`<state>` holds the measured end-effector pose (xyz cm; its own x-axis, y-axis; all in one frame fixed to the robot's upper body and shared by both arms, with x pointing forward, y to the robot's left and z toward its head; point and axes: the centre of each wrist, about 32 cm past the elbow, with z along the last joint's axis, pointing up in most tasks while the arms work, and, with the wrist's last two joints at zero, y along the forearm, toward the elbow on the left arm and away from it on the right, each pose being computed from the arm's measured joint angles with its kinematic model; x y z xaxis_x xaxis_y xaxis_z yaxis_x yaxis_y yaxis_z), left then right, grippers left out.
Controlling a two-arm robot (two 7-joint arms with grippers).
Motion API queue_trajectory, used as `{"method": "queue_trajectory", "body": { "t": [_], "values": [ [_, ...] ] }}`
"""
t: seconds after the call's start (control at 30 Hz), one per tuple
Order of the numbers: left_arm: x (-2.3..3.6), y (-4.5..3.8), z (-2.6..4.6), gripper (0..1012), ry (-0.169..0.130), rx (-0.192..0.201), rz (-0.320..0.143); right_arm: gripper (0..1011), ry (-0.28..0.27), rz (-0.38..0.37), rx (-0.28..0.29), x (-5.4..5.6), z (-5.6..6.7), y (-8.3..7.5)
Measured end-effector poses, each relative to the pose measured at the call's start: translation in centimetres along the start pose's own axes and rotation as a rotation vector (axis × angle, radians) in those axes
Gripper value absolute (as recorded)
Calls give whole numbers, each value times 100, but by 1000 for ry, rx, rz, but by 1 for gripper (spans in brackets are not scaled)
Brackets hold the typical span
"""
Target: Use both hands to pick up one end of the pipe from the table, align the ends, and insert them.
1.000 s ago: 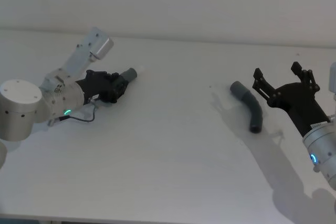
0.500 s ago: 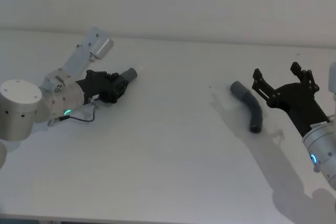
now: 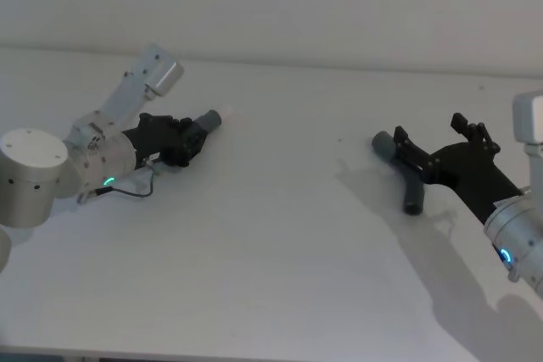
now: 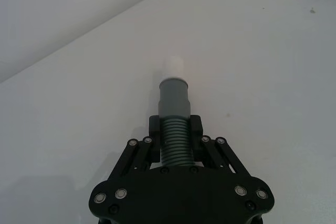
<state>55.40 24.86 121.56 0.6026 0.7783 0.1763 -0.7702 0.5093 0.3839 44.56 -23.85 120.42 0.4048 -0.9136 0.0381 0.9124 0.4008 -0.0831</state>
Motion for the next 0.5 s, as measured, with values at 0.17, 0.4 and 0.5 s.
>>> {"method": "queue_trajectory", "body": {
  "t": [0.17,0.4,0.5],
  "values": [
    [0,0,0,318,0,0,0,1004,6,5,-49,-5,50,34],
    [0,0,0,318,0,0,0,1004,30,-14,-101,-44,101,121],
    [0,0,0,318,0,0,0,1004,45,-27,-122,-64,115,180]
  ]
}}
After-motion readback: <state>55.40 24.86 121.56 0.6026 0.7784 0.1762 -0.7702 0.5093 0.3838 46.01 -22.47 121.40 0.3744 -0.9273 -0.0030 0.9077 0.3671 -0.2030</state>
